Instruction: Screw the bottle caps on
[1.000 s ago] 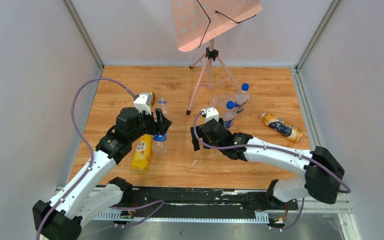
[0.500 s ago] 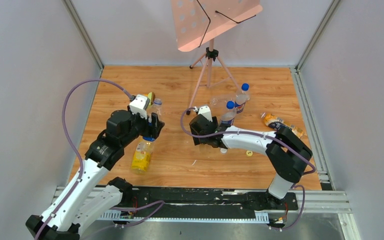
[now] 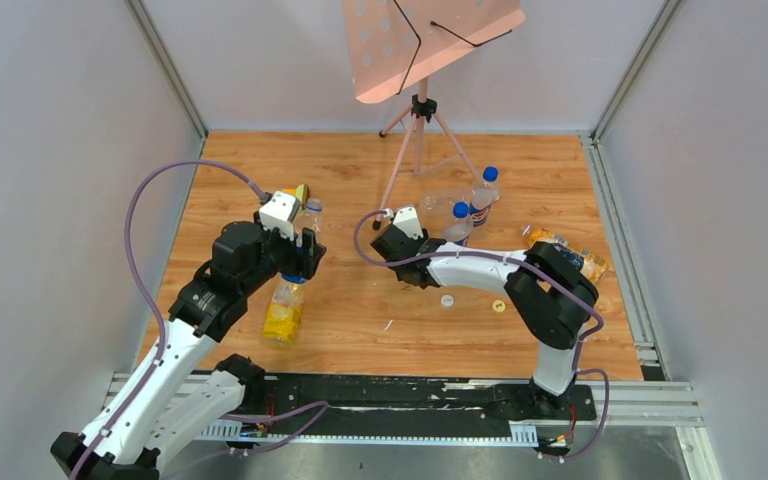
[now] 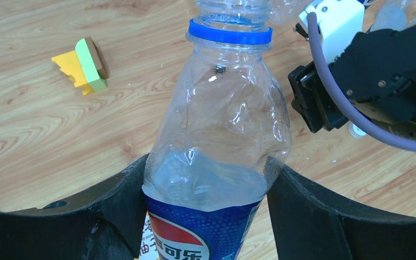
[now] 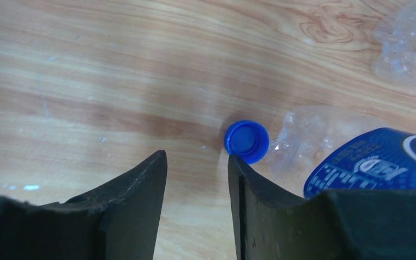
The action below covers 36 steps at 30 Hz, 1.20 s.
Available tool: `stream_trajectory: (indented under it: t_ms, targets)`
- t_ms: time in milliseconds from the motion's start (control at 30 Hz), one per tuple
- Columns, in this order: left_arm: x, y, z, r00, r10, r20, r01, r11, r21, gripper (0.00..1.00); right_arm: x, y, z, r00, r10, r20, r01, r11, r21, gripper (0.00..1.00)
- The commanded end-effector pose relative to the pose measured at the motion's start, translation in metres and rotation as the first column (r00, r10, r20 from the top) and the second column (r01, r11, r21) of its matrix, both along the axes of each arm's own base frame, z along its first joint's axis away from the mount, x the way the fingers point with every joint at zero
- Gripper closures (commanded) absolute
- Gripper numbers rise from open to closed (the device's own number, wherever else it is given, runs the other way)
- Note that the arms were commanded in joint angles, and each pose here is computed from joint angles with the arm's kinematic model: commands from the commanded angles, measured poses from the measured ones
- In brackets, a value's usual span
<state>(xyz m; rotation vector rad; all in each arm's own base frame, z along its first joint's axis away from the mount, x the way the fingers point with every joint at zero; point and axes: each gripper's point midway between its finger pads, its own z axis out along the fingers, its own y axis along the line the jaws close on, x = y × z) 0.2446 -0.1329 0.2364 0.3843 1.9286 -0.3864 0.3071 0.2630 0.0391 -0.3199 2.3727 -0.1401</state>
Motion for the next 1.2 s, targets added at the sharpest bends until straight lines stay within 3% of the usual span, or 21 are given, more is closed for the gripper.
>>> stream_trajectory:
  t_ms: [0, 233, 433, 567, 700, 967, 1167]
  targets:
    - [0.006, 0.000, 0.006, 1.000, 0.012, 0.026, -0.012, 1.000, -0.003, 1.00, 0.016, -0.002, 0.006, 0.998, -0.052, 0.041, 0.053, 0.998, -0.026, 0.55]
    - [0.008, -0.001, 0.002, 1.000, 0.013, 0.005, -0.013, 1.000, 0.000, 1.00, 0.023, -0.007, -0.001, 0.996, -0.076, 0.036, 0.078, 0.996, -0.052, 0.57]
    - [0.010, -0.004, -0.003, 0.999, 0.019, -0.026, -0.019, 1.000, -0.008, 1.00, 0.022, -0.007, -0.010, 0.997, -0.082, 0.004, 0.082, 0.996, -0.038, 0.68]
    - [0.012, -0.012, -0.013, 0.996, 0.008, -0.090, -0.011, 0.999, -0.033, 0.97, 0.018, -0.005, -0.012, 0.997, -0.076, -0.019, 0.076, 0.997, -0.021, 0.80]
    - [0.014, -0.021, -0.027, 0.981, 0.012, -0.193, -0.023, 0.998, -0.055, 0.95, 0.008, -0.001, -0.012, 0.997, -0.061, -0.055, 0.062, 0.998, 0.015, 0.99]
    - [0.025, -0.048, -0.058, 0.926, -0.001, -0.377, -0.048, 0.991, -0.122, 0.87, -0.028, 0.015, 0.003, 0.994, 0.027, -0.102, -0.018, 0.996, 0.087, 1.00]
    - [0.033, -0.060, -0.108, 0.830, 0.029, -0.556, -0.080, 0.995, -0.066, 0.82, -0.067, 0.032, 0.020, 0.983, 0.130, -0.132, -0.106, 0.978, 0.179, 1.00]
